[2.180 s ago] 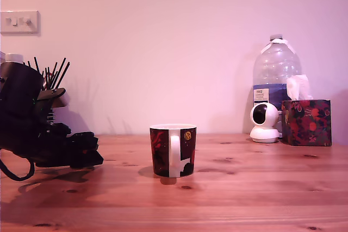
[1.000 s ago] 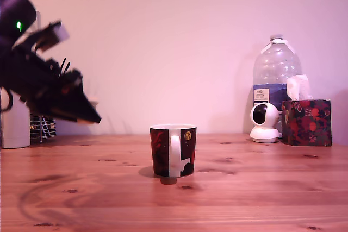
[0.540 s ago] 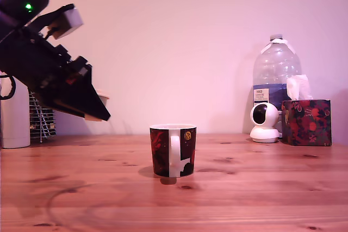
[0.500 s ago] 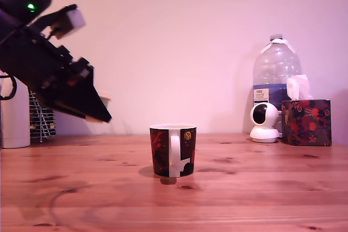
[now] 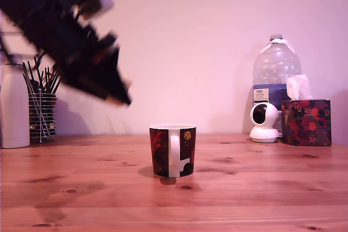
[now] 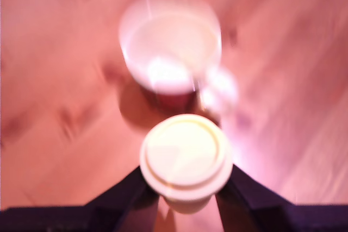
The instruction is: Pick up the coffee capsules from the table one by one and drop them inside the nearest coffee cup
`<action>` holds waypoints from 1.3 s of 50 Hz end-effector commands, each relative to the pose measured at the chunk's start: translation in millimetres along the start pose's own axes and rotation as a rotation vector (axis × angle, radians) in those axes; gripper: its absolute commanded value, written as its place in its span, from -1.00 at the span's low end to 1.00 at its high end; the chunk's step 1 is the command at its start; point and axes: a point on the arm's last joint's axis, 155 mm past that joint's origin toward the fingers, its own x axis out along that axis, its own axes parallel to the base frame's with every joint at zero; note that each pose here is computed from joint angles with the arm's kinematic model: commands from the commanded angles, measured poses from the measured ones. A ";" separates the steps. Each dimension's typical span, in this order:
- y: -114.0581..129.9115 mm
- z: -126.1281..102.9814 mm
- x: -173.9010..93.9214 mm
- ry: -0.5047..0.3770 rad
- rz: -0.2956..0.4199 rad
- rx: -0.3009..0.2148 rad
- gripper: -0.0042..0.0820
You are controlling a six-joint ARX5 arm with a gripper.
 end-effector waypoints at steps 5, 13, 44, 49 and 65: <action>-3.9 -9.5 20.6 0.074 -0.007 -0.017 -0.41; 1.9 -5.8 33.5 0.108 0.003 -0.022 -0.41; -0.9 20.2 72.2 0.126 -0.018 -0.001 -0.41; -3.0 28.1 80.7 0.124 -0.024 0.006 -0.41; -1.9 35.5 101.7 0.159 -0.033 0.006 -0.41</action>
